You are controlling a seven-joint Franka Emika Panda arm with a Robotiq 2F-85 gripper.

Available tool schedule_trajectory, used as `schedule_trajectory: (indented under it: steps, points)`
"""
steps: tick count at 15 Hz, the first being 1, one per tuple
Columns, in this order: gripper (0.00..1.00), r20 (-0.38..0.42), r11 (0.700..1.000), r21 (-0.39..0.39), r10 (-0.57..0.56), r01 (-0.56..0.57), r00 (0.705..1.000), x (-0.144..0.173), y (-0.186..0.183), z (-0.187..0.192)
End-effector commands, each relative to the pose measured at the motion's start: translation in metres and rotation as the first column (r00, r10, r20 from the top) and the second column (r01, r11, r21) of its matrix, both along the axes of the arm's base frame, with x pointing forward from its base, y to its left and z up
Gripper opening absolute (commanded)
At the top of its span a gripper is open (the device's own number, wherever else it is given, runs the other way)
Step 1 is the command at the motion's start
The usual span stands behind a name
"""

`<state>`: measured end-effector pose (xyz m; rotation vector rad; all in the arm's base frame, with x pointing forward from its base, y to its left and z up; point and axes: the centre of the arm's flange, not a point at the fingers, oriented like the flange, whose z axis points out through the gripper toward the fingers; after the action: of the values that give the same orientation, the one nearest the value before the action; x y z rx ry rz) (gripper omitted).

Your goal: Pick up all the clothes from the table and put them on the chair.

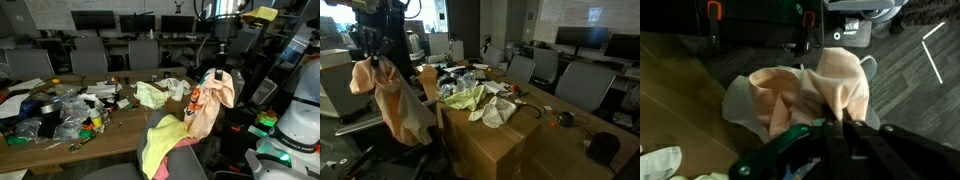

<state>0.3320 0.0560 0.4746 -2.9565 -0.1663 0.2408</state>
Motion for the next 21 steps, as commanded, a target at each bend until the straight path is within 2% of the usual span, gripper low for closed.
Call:
schedule_trajectory:
  steps: [1, 6, 10, 16, 21]
  points:
    - [0.02, -0.094, 0.988, -0.033, 0.150, -0.154, 0.984, 0.046, 0.041, -0.011]
    - [0.02, -0.176, 0.959, -0.034, 0.272, -0.282, 0.946, 0.081, 0.083, -0.032]
    - [0.02, -0.218, 0.940, -0.038, 0.323, -0.338, 0.921, 0.106, 0.095, -0.041]
    - [0.02, -0.254, 0.902, 0.097, 0.431, -0.420, 0.866, 0.128, 0.108, -0.057]
    - [0.02, -0.238, 0.848, 0.285, 0.515, -0.448, 0.823, 0.154, 0.114, -0.075]
